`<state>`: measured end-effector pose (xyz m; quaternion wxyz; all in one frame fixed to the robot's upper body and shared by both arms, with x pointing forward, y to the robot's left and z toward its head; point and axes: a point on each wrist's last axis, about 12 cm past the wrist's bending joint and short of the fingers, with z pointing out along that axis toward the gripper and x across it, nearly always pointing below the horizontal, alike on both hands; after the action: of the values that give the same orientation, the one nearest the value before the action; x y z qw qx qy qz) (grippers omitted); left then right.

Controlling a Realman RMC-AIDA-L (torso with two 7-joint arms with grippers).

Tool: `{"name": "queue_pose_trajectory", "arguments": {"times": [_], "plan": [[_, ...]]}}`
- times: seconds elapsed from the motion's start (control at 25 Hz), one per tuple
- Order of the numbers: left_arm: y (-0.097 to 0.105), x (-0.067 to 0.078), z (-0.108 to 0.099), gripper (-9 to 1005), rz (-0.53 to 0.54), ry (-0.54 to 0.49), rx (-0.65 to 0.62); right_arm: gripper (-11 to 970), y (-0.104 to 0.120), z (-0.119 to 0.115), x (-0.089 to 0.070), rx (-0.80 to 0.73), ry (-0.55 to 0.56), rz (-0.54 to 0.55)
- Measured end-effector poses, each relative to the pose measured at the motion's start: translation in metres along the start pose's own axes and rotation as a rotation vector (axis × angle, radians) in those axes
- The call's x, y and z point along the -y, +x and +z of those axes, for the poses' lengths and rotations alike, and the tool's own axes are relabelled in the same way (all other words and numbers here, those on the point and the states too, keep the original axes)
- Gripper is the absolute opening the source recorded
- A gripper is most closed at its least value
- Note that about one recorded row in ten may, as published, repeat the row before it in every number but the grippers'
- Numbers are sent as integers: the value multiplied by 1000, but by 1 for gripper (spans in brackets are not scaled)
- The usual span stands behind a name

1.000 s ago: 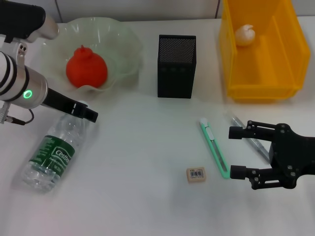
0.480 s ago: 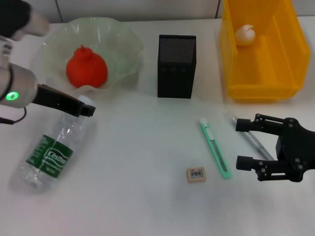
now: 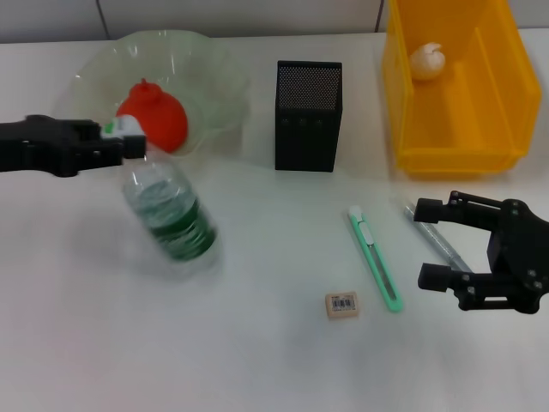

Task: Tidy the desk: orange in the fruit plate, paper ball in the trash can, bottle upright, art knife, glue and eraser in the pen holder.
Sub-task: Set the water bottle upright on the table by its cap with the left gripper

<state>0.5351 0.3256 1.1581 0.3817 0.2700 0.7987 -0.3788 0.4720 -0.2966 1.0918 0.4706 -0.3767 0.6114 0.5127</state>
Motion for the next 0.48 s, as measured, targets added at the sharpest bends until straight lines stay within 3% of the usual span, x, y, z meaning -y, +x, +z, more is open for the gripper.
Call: {"name": "queue_pose_trajectory", "arguments": {"times": [0.24, 0.48], "plan": [[24, -3, -20, 445, 62, 95, 245, 853, -3, 4, 0, 40, -3, 16], [48, 0, -18, 445, 184, 103, 546, 852, -4, 11, 4, 98, 1, 40]]}}
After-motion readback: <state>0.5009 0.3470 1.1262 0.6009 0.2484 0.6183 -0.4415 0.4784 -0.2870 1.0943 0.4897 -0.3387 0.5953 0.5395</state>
